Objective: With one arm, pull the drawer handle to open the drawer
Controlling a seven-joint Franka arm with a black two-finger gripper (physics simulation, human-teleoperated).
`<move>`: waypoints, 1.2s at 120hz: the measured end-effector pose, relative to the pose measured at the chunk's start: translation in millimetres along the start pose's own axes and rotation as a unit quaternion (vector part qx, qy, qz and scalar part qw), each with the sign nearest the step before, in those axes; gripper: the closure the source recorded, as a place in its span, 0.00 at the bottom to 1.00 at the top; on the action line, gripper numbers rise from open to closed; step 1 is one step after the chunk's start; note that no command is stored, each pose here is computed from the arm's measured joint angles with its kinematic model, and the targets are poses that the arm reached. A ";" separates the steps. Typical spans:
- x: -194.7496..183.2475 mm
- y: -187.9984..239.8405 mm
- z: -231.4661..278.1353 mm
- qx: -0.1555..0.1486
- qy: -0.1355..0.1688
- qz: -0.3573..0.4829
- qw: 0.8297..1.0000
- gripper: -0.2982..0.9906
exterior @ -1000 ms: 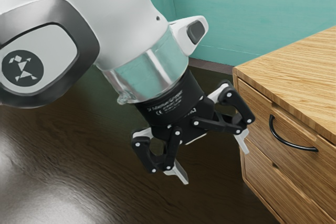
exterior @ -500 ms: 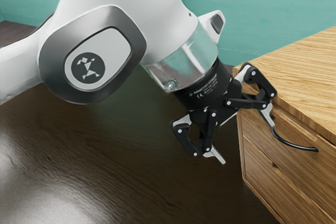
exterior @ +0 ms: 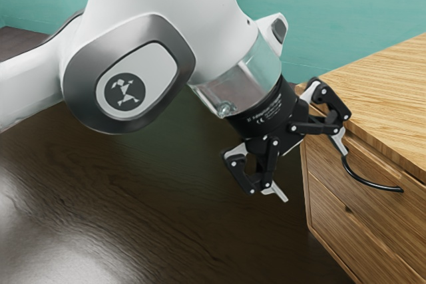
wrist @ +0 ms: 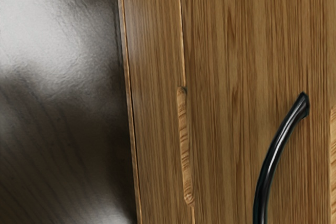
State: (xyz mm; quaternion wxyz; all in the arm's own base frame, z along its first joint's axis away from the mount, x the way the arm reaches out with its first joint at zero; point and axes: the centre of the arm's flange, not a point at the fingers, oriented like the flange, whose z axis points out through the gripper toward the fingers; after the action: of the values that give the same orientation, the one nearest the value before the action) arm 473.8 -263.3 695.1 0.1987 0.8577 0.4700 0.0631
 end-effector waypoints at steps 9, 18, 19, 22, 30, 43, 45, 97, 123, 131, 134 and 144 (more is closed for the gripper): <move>0.9 3.4 1.0 -0.001 0.001 -0.001 1.000 0.23; 1.3 5.8 3.5 0.000 0.003 0.000 1.000 0.23; 1.4 6.0 4.1 0.000 0.003 0.000 1.000 0.23; 2.1 6.6 6.2 0.002 0.004 0.000 1.000 0.23; 5.8 7.7 10.8 0.005 0.005 -0.002 1.000 0.23; 6.9 11.9 18.4 0.009 0.005 -0.003 1.000 0.23; 6.7 12.3 19.5 0.010 0.005 -0.002 1.000 0.23; 3.3 17.8 26.4 0.011 0.003 0.004 1.000 0.40; -4.9 21.7 43.5 0.016 -0.002 0.012 1.000 0.41; -5.4 21.1 49.6 0.019 -0.004 0.012 1.000 0.41; -5.2 20.9 50.6 0.019 -0.004 0.013 1.000 0.41; -4.7 17.5 54.5 0.022 -0.005 0.013 1.000 0.42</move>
State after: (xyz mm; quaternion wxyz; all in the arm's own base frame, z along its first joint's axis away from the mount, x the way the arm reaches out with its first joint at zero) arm 501.0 -291.0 652.7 0.1815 0.8680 0.4594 0.0512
